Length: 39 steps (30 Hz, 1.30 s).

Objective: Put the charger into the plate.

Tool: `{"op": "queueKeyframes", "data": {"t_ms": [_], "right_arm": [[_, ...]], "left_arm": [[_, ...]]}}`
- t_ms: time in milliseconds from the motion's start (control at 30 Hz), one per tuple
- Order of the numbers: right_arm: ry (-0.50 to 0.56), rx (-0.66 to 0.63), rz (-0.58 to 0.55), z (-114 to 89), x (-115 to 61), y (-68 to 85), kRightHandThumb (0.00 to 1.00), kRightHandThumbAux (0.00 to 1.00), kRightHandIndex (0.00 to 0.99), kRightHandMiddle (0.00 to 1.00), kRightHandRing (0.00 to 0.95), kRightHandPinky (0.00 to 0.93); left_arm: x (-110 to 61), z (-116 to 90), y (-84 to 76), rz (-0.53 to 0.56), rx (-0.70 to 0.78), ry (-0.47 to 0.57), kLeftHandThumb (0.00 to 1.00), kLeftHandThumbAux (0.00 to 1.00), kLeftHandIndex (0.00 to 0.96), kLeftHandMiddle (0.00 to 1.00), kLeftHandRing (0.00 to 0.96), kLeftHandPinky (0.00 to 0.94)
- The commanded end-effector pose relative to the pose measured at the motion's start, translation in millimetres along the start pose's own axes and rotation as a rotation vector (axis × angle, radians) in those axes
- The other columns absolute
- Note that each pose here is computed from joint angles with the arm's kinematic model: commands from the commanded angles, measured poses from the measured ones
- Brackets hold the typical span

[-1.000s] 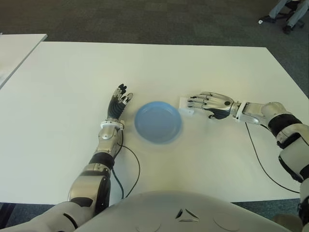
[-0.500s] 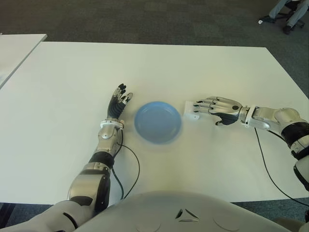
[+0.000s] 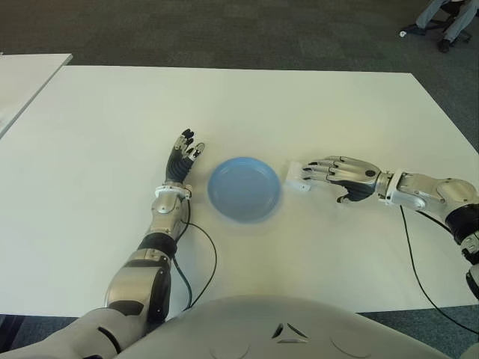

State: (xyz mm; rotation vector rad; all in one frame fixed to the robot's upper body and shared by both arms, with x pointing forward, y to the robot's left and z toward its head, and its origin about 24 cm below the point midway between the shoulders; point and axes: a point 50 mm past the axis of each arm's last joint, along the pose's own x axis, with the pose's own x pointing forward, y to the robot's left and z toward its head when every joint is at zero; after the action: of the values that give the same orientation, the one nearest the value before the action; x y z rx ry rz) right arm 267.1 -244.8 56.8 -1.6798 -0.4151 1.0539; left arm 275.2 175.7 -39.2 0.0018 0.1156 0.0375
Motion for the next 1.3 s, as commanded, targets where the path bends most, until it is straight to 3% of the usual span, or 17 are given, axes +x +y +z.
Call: {"op": "queueKeyframes", "data": {"t_ms": [33, 567, 800, 1000, 1300], "right_arm": [[-0.010, 0.021, 0.026, 6, -3.4, 5.8, 0.000, 0.918, 0.000, 0.060, 0.032, 0.005], [-0.018, 0.039, -0.020, 12, -5.6, -4.2, 0.000, 0.881, 0.000, 0.048, 0.022, 0.000], [-0.036, 0.068, -0.106, 15, 6.4, -18.1, 0.142, 0.722, 0.000, 0.073, 0.055, 0.000], [0.011, 0.166, -0.327, 15, 14.4, -33.5, 0.241, 0.568, 0.000, 0.075, 0.079, 0.000], [0.067, 0.232, -0.494, 22, 32.8, -52.7, 0.282, 0.425, 0.000, 0.011, 0.020, 0.000]], "left_arm": [[-18.2, -30, 4.7, 0.025, 0.000, 0.159, 0.000, 0.534, 0.016, 0.094, 0.062, 0.015], [-17.1, -31, 3.9, 0.017, -0.003, 0.170, 0.000, 0.534, 0.011, 0.093, 0.060, 0.012], [-15.8, -31, 3.4, 0.015, -0.003, 0.178, 0.000, 0.527, 0.005, 0.101, 0.068, 0.016], [-14.9, -32, 2.9, 0.017, -0.002, 0.190, 0.000, 0.533, 0.000, 0.097, 0.068, 0.020], [-15.0, -32, 3.0, 0.018, 0.005, 0.189, 0.000, 0.539, 0.003, 0.095, 0.066, 0.020]]}}
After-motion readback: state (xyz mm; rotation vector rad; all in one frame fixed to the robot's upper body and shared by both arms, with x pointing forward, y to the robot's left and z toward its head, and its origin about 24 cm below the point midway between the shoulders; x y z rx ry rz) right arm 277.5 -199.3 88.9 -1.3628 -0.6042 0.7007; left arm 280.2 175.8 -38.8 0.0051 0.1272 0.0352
